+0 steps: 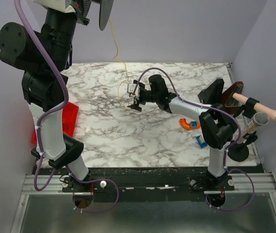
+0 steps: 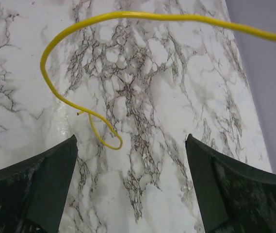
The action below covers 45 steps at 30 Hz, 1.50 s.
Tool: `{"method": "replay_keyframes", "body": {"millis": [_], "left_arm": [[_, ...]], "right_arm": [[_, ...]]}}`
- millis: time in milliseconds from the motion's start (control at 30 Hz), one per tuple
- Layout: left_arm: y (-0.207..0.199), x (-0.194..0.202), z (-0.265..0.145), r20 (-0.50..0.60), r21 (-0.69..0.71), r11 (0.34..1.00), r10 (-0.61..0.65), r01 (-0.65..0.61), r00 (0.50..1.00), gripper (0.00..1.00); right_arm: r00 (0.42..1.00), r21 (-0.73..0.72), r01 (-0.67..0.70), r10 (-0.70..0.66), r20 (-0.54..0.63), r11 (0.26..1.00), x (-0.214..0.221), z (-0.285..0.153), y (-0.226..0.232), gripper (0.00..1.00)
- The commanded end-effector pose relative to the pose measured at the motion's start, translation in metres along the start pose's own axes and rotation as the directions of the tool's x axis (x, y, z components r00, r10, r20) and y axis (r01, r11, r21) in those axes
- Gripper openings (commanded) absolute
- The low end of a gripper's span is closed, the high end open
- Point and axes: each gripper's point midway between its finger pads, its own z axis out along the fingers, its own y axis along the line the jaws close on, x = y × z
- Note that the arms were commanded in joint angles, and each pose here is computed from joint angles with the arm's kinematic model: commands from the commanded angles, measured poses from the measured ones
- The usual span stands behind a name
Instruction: Wrap the cables
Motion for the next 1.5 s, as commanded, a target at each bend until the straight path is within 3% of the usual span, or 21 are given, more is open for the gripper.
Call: {"method": "replay_keyframes", "body": {"millis": [0,100,267,367,500,633,667,833,967,1067,1233,1467], "left_arm": [[0.014,-0.046,-0.005,0.145,-0.045,0.999,0.033,-0.027,0.989,0.0],[0.014,-0.05,-0.005,0.16,-0.053,0.998,0.043,-0.035,0.986,0.0],[0.012,-0.051,-0.003,0.168,-0.056,0.998,0.042,-0.033,0.985,0.0],[0.006,-0.044,0.0,0.153,-0.04,0.998,0.046,-0.041,0.987,0.0],[0.006,-0.046,0.001,0.163,-0.05,0.998,0.053,-0.046,0.985,0.0],[0.004,-0.048,0.001,0.169,-0.045,0.997,0.063,-0.056,0.984,0.0],[0.003,-0.047,0.001,0.167,-0.043,0.997,0.064,-0.057,0.984,0.0],[0.007,-0.05,0.0,0.171,-0.067,0.996,0.072,-0.062,0.983,0.0],[0.013,-0.048,-0.001,0.154,-0.097,0.991,0.102,-0.088,0.983,0.0],[0.019,-0.032,0.0,0.098,-0.139,0.98,0.156,-0.142,0.983,0.0],[0.017,0.027,0.014,-0.04,-0.177,0.951,0.251,-0.254,0.967,0.0],[-0.016,0.145,0.052,-0.183,-0.113,0.973,0.181,-0.203,0.966,0.0]], "right_arm": [[0.997,-0.124,0.069,-0.073,-0.022,0.99,0.008,0.004,0.019,1.0],[0.999,-0.152,0.044,-0.047,-0.013,0.987,0.004,0.005,0.03,1.0],[0.997,-0.071,-0.046,0.042,-0.067,0.996,0.012,0.019,0.018,0.99],[0.998,-0.041,-0.027,0.025,-0.054,0.999,0.009,0.023,0.008,0.99],[0.999,-0.107,0.002,0.001,0.034,0.994,-0.014,0.027,0.019,0.98],[0.999,-0.131,0.036,-0.034,0.02,0.991,-0.014,0.035,0.036,0.93],[0.999,-0.135,0.036,-0.035,0.017,0.99,-0.015,0.035,0.038,0.87],[0.999,-0.193,0.046,-0.048,-0.001,0.98,-0.011,0.034,0.048,0.36],[0.999,-0.212,0.047,-0.05,-0.011,0.976,-0.01,0.026,0.055,0.01],[1.0,-0.252,0.004,-0.011,-0.026,0.968,-0.014,0.016,0.068,0.01],[1.0,-0.361,0.004,-0.008,-0.008,0.933,-0.046,0.007,0.109,0.01],[0.997,-0.481,0.074,-0.05,0.061,0.873,-0.123,-0.01,0.145,0.01]]}}
